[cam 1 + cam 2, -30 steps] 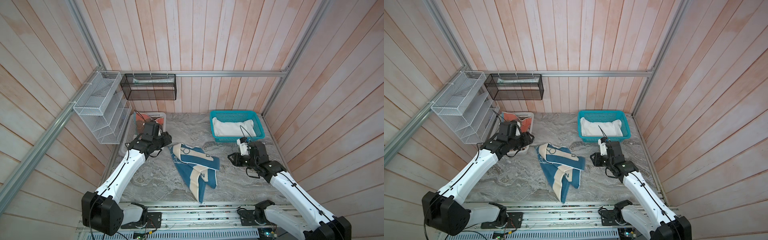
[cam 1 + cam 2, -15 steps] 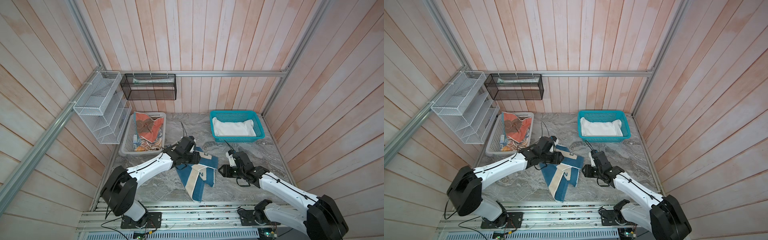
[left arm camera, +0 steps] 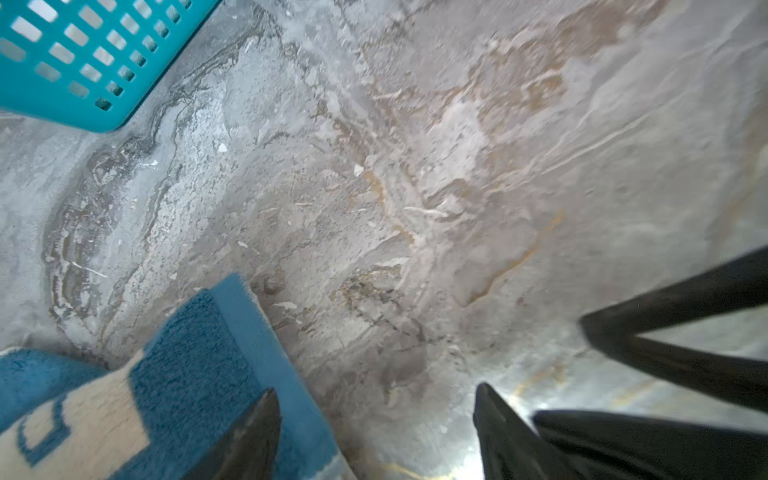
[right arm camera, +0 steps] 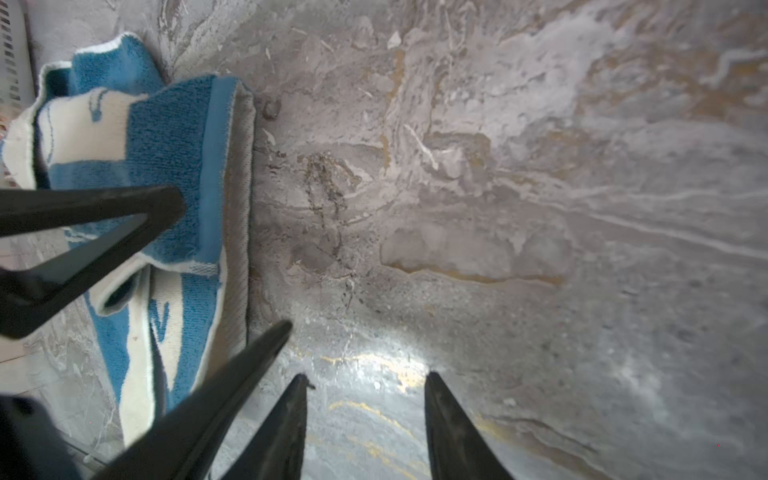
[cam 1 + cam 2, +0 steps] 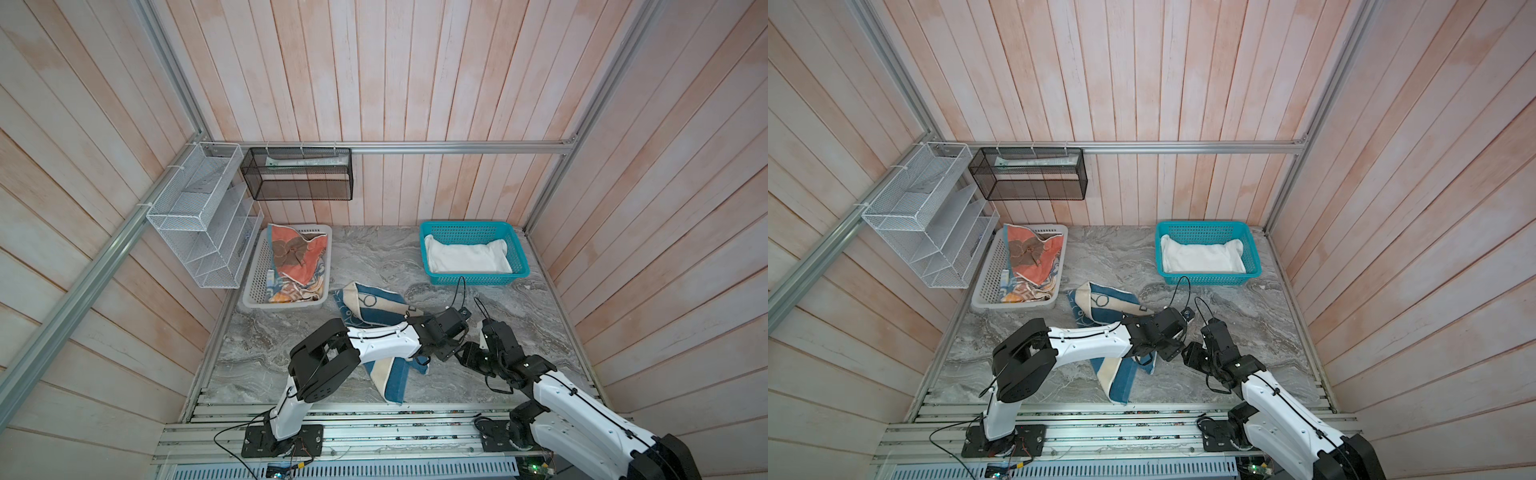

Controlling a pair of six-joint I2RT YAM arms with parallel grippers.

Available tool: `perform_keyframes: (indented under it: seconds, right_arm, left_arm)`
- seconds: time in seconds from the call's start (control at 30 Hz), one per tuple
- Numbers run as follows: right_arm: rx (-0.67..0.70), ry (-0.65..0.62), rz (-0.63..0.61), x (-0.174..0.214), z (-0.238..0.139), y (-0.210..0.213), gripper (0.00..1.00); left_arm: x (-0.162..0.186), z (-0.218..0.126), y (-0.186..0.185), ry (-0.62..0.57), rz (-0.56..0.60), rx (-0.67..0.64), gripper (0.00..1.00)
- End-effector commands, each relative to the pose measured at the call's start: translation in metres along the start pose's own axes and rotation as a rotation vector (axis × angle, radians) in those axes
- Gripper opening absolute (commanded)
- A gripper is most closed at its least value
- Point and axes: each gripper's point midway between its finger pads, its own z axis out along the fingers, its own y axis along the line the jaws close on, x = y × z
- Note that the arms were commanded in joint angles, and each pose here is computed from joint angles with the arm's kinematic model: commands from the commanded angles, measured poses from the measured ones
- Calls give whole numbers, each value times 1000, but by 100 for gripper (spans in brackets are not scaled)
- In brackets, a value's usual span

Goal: Fold and stack the towels

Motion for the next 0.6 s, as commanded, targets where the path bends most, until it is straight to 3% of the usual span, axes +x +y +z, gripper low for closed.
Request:
perform_keyframes:
  seconds: [0.0,0.1,0.17,0.27,0.33,0.57]
  right_arm:
    - [32,17,26,6,1,-10,47]
    - [30,23,16,6,2,-9,47]
    - [24,24,5,5,3,-7,47]
    - [18,20,-17,1,3,-3,47]
    - [12,25,-35,-1,3,0,46]
    - [-95,48,-92,-5,7,26,46]
  left_arm:
    - [12,13,29,62,86,-136,75]
    - [16,15,39,97,104,-199,73]
    - [14,9,43,93,107,-218,64]
    - [3,-10,46,33,89,-209,23]
    - [-6,-27,51,-23,65,-205,2]
    - [-30,-95,91,-176,-83,-187,0]
